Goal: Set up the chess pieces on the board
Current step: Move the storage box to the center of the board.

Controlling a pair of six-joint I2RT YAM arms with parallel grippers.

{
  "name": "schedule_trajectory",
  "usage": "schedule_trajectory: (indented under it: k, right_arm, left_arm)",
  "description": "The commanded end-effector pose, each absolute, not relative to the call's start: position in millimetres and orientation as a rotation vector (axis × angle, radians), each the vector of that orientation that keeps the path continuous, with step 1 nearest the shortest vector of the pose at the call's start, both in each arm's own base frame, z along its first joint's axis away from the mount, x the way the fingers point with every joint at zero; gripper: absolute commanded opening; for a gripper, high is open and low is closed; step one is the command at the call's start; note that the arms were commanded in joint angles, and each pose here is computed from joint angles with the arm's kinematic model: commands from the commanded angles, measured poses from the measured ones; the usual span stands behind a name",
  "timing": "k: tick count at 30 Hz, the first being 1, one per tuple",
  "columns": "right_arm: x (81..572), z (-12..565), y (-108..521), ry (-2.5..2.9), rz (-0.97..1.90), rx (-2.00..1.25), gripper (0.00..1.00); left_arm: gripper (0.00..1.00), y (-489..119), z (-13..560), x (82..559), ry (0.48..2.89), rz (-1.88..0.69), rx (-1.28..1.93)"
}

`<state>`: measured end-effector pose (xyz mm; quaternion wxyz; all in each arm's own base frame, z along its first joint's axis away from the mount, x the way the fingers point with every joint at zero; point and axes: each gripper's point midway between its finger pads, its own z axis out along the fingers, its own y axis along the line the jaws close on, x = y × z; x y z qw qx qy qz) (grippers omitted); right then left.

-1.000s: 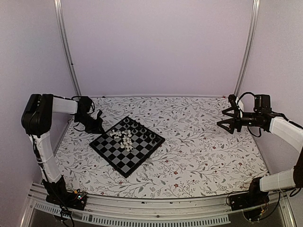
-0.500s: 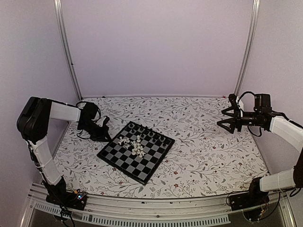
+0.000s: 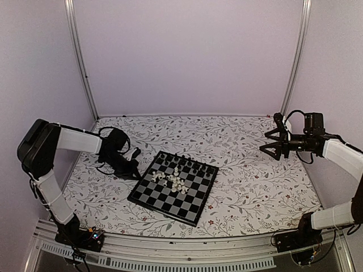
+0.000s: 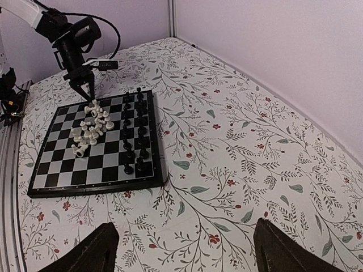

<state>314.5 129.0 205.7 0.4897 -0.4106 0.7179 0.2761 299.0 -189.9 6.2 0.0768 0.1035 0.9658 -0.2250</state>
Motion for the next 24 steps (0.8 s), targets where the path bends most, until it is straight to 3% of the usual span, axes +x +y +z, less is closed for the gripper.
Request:
schedule_trajectory:
  k: [1, 24]
  right_arm:
    - [317, 214, 130, 1.724, 0.685, -1.004, 0.86]
    - [316, 213, 133, 1.724, 0.704, -1.006, 0.85]
  left_arm:
    - [0.01, -174, -30, 231, 3.166, -0.484, 0.318]
    - [0.06, -214, -22, 145, 3.256, -0.477, 0.527]
